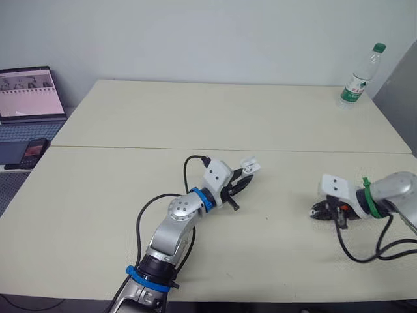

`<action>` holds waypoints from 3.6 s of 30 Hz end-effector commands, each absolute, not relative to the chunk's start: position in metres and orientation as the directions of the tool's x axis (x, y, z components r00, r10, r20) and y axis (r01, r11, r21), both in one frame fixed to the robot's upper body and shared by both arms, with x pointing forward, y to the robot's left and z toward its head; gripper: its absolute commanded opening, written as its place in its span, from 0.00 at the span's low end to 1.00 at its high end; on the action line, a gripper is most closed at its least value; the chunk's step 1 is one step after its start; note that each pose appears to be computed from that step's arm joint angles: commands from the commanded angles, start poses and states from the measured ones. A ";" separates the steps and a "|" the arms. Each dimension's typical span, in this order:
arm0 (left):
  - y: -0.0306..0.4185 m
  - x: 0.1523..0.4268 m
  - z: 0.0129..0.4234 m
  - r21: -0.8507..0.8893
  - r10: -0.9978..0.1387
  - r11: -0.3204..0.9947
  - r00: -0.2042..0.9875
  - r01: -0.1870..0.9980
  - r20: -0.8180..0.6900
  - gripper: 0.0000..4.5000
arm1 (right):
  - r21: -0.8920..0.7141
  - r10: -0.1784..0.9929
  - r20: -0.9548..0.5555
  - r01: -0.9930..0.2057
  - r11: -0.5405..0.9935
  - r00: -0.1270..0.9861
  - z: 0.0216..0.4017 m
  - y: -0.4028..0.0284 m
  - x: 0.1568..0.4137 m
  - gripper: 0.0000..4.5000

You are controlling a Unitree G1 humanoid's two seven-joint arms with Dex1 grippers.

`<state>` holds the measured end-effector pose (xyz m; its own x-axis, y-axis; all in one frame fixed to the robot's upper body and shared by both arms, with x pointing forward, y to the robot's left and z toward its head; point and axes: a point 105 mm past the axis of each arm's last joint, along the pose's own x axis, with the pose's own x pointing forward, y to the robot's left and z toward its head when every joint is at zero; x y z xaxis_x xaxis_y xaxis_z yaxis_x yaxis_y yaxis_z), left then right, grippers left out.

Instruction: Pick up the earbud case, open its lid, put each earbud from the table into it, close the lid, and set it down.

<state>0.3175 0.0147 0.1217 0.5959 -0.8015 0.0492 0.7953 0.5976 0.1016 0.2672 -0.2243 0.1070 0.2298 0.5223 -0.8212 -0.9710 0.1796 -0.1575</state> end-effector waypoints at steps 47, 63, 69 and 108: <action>0.006 0.310 0.142 0.102 -0.815 0.578 0.565 0.810 0.130 0.17 | -0.238 0.146 -0.955 -0.960 0.150 0.259 0.092 -0.258 0.245 0.36; 0.006 0.309 0.140 0.098 -0.815 0.577 0.565 0.811 0.127 0.17 | -0.226 0.136 -0.958 -0.956 0.187 0.253 0.094 -0.258 0.244 0.13; 0.008 0.310 0.140 0.098 -0.812 0.581 0.570 0.808 0.124 0.17 | -0.258 0.191 -0.935 -0.944 0.203 0.297 0.102 -0.246 0.255 0.13; 0.010 0.312 0.140 0.105 -0.807 0.590 0.578 0.801 0.123 0.17 | -0.319 0.421 -0.814 -0.914 0.250 0.400 0.112 -0.200 0.279 0.06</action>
